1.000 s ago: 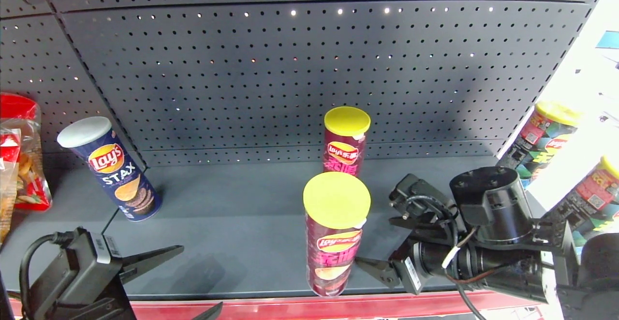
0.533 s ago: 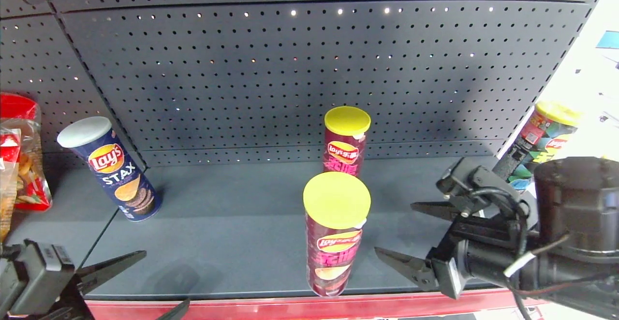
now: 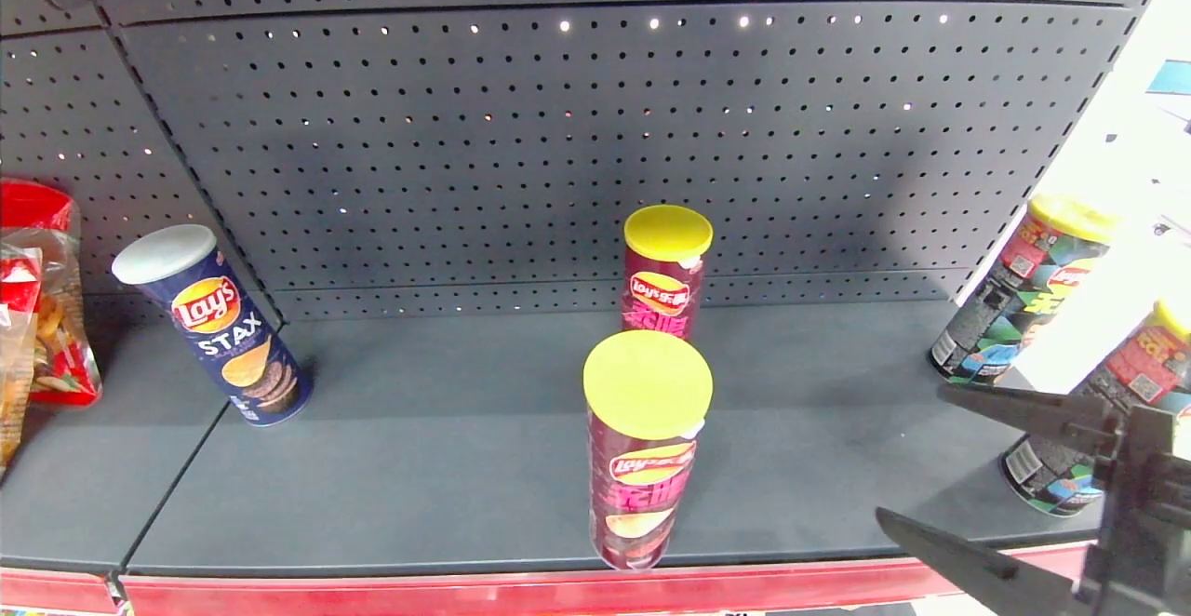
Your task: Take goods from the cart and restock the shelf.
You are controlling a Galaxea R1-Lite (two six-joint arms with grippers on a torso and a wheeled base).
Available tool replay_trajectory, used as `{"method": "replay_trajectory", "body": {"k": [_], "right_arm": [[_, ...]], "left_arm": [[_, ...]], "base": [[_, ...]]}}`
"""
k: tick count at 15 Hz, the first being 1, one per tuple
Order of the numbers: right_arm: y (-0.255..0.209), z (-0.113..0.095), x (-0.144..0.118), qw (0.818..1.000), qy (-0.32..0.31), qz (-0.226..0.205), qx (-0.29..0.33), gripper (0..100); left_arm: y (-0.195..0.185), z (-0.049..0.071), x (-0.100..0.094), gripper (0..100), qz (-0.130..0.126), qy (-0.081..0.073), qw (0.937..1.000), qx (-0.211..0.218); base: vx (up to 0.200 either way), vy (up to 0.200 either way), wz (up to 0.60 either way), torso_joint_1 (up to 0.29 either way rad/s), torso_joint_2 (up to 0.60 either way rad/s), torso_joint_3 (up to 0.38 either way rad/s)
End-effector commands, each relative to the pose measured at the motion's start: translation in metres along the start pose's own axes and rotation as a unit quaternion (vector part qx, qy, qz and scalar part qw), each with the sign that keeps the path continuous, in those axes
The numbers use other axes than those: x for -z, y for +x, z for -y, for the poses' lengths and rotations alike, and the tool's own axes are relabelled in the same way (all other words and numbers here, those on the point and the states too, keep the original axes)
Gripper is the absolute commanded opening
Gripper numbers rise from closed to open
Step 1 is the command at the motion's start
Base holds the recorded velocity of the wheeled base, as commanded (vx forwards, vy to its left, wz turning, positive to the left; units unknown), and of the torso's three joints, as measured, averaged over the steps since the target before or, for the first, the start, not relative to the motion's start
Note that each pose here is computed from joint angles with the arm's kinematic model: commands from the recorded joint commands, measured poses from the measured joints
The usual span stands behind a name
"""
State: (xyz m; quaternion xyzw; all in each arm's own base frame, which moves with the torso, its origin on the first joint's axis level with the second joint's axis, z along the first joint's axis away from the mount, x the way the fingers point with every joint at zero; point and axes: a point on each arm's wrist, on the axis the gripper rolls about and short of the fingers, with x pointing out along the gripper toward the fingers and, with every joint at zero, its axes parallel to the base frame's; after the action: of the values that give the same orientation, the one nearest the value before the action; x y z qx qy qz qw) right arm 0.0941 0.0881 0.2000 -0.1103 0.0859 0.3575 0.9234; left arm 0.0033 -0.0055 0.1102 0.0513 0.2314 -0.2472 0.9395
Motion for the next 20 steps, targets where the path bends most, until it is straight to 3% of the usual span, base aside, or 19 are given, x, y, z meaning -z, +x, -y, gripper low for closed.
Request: {"method": "replay_trajectory", "body": {"k": [1, 3, 5, 7, 11, 13, 14, 15, 16, 20], "right_arm": [[-0.048, 0.002, 0.000, 0.998, 0.002, 0.070, 0.009, 100], [-0.071, 0.002, 0.007, 0.996, 0.003, 0.088, 0.012, 100], [-0.096, 0.000, 0.025, 0.995, 0.004, 0.099, 0.018, 100], [-0.119, -0.001, 0.041, 0.993, 0.005, 0.116, 0.029, 100], [-0.148, -0.005, 0.061, 0.991, 0.009, 0.120, 0.060, 100], [-0.150, -0.007, 0.062, 0.990, 0.012, 0.111, 0.088, 100], [-0.146, -0.009, 0.063, 0.989, 0.018, 0.098, 0.108, 100], [-0.144, -0.009, 0.064, 0.989, 0.020, 0.088, 0.119, 100], [-0.141, -0.009, 0.066, 0.988, 0.023, 0.078, 0.130, 100], [-0.142, -0.014, 0.065, 0.976, 0.032, 0.073, 0.202, 100]], "left_arm": [[-0.034, 0.008, 0.022, 100, 0.109, 0.021, 0.9936, -0.020], [-0.036, 0.006, 0.021, 100, 0.112, 0.016, 0.9901, -0.083], [-0.036, 0.004, 0.021, 100, 0.105, 0.024, 0.9857, -0.129], [-0.035, 0.003, 0.022, 100, 0.096, 0.041, 0.9832, -0.150], [-0.034, 0.002, 0.022, 100, 0.089, 0.043, 0.9816, -0.163], [-0.029, 0.001, 0.014, 100, 0.060, 0.061, 0.9871, -0.135], [-0.025, 0.002, 0.002, 100, 0.045, 0.070, 0.9936, -0.076], [-0.020, 0.002, -0.008, 100, 0.034, 0.077, 0.9959, -0.032], [-0.011, 0.001, -0.023, 100, 0.027, 0.079, 0.9965, 0.004], [0.051, -0.012, -0.076, 100, 0.023, 0.081, 0.9947, 0.060]], "base": [[0.000, 0.000, 0.00, 0.000, 0.00, 0.000], [0.000, 0.000, 0.00, 0.000, 0.00, 0.000], [0.000, 0.000, 0.00, 0.000, 0.00, 0.000], [0.000, 0.000, 0.00, 0.000, 0.00, 0.000], [0.000, 0.000, 0.00, 0.000, 0.00, 0.000], [0.000, 0.000, 0.00, 0.000, 0.00, 0.000], [0.000, 0.000, 0.00, 0.000, 0.00, 0.000], [0.000, 0.000, 0.00, 0.000, 0.00, 0.000], [0.000, 0.000, 0.00, 0.000, 0.00, 0.000], [0.000, 0.000, 0.00, 0.000, 0.00, 0.000]]}}
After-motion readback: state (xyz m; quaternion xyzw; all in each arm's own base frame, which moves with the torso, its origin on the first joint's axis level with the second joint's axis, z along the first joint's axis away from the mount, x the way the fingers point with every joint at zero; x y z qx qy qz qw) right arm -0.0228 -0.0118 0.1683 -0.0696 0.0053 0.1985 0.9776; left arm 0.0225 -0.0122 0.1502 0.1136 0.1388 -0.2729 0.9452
